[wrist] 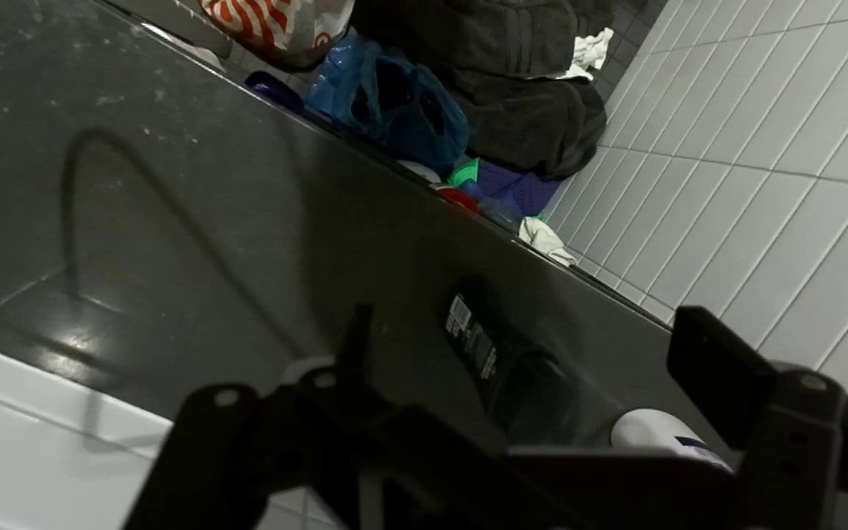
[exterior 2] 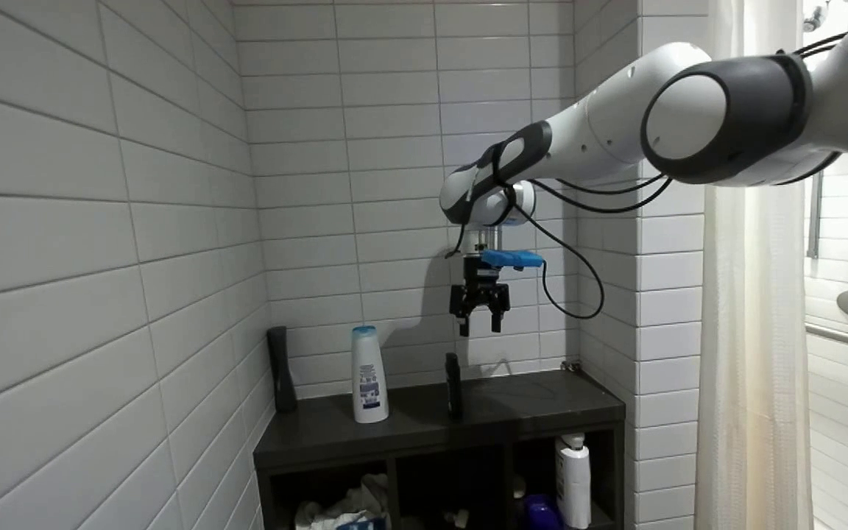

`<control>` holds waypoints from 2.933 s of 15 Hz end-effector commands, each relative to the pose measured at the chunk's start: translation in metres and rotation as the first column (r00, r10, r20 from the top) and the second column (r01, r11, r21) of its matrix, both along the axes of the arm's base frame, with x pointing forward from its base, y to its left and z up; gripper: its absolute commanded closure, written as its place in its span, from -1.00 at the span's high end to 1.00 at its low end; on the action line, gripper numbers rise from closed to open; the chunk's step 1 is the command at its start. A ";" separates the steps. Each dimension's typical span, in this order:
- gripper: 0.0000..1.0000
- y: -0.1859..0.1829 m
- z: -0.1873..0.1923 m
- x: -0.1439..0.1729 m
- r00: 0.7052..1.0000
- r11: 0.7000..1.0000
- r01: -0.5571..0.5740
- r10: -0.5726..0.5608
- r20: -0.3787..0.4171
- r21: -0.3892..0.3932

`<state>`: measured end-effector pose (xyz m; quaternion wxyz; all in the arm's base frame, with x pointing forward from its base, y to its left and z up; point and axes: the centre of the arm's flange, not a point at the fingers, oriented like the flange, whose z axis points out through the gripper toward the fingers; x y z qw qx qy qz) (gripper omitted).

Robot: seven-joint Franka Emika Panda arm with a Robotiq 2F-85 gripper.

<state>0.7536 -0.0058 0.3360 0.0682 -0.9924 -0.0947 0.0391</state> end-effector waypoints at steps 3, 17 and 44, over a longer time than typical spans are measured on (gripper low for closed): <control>1.00 0.014 0.006 0.028 0.998 0.997 -0.068 0.068 -0.018 -0.029; 1.00 0.007 -0.022 0.013 0.993 0.993 -0.111 0.109 -0.047 -0.032; 1.00 0.029 -0.030 0.051 0.953 0.955 -0.273 0.285 0.100 -0.114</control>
